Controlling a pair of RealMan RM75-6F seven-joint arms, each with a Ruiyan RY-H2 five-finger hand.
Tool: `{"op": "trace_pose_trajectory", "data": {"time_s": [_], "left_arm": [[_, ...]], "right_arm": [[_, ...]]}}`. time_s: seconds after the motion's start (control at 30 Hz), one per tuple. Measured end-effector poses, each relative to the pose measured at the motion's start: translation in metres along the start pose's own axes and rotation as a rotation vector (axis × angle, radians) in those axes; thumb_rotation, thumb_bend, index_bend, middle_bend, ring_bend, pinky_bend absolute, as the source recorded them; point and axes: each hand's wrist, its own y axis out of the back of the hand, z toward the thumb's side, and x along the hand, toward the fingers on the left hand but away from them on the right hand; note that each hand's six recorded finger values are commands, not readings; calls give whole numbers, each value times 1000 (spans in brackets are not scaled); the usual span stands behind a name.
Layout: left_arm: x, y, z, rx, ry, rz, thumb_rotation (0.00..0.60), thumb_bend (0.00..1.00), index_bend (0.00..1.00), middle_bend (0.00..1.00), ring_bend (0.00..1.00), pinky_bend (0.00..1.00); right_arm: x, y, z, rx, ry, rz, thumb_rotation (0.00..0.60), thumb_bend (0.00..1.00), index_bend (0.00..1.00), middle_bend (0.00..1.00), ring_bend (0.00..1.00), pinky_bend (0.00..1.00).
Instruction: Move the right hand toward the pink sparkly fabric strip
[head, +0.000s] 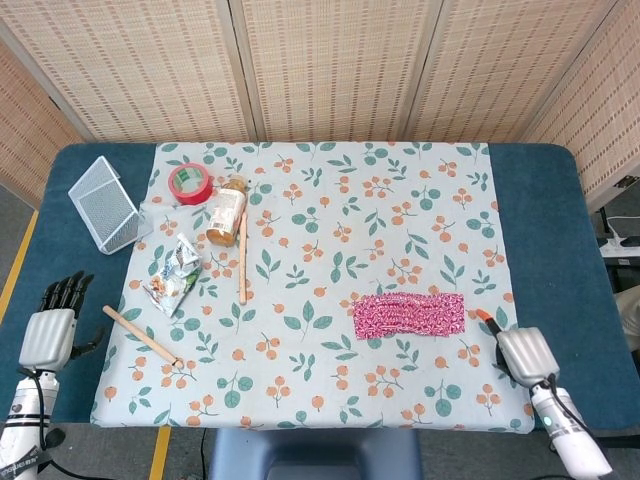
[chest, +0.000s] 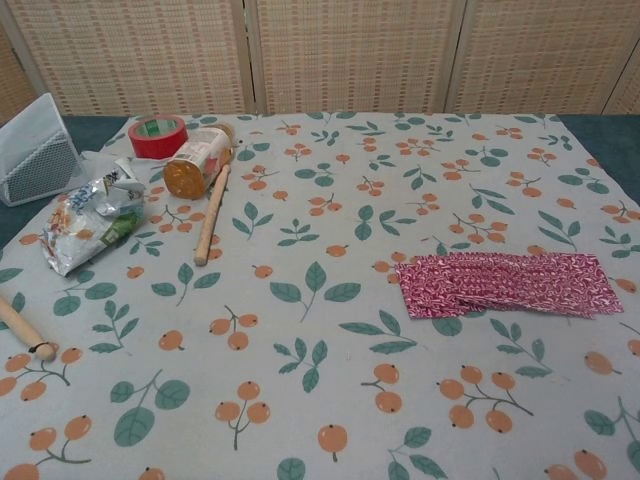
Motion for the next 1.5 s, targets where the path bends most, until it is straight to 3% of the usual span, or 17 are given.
{"op": "trace_pose_trajectory", "data": {"time_s": [0.4,0.77,1.27,1.4,1.5], "left_arm": [[1,0,-2,-8,8,-10,600,334,0,0,0,88],[0,0,-3,-13,8,-14,600,334,0,0,0,92],[1,0,-3,-15,12,-13,600,334,0,0,0,97],[0,-1,-3,-10,12,-16,600,334,0,0,0,97],[0,-1,-3,-7,14,-17,600,334,0,0,0,98]], "right_arm": [[-38,-12,27,-15,56,55,600,1000,143,821,828,879],[-56,-21,16,-8,-3,88,600,1000,177,822,828,879],[-81,-6,-37,-21,-191,33,600,1000,192,822,828,879],[-78,-1,-34,-37,-178,9,600,1000,167,822,828,879],[-71,5,-21,-40,-125,-20,600,1000,159,822,828,879]]}}
